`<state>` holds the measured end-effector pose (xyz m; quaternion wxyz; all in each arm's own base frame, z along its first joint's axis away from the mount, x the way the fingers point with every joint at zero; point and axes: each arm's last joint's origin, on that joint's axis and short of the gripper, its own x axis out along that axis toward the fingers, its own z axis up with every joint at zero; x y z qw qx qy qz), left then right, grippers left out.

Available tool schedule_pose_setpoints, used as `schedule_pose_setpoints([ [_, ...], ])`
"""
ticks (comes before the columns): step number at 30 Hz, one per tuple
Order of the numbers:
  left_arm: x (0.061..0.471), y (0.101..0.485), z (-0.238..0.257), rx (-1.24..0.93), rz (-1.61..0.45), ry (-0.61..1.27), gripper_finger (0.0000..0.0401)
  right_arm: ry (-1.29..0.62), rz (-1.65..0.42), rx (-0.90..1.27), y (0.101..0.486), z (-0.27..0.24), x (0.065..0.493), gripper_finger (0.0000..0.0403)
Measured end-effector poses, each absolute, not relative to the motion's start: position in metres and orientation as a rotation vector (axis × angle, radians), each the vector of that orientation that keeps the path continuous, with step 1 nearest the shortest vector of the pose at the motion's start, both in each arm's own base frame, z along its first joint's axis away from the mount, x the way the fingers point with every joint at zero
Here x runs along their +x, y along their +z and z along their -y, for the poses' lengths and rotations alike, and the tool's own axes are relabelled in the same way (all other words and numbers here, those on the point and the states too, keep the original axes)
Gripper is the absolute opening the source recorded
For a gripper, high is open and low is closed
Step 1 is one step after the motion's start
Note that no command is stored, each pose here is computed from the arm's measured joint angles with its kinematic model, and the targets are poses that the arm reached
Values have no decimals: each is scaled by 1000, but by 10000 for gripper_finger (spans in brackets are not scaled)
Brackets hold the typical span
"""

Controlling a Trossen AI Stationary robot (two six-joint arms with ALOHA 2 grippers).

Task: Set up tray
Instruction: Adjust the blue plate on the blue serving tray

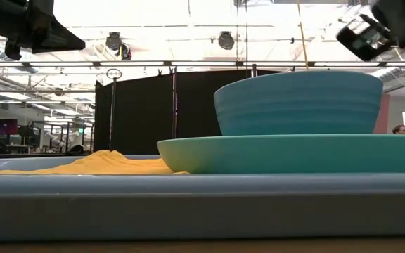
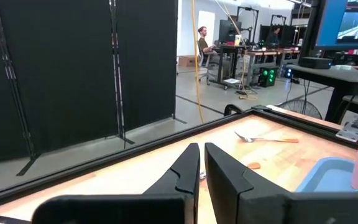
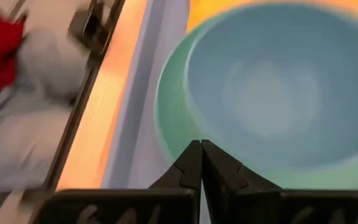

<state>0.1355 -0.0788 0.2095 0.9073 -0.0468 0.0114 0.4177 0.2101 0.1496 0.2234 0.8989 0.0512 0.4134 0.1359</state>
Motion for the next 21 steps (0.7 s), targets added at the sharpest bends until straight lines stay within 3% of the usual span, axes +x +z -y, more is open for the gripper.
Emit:
schedule_pose_setpoints([
  [9, 135, 208, 79, -123, -74, 864, 31, 191, -809, 123, 196, -182, 219, 0],
  [21, 135, 207, 79, -139, -93, 865, 31, 78, -917, 205, 183, -185, 209, 0],
])
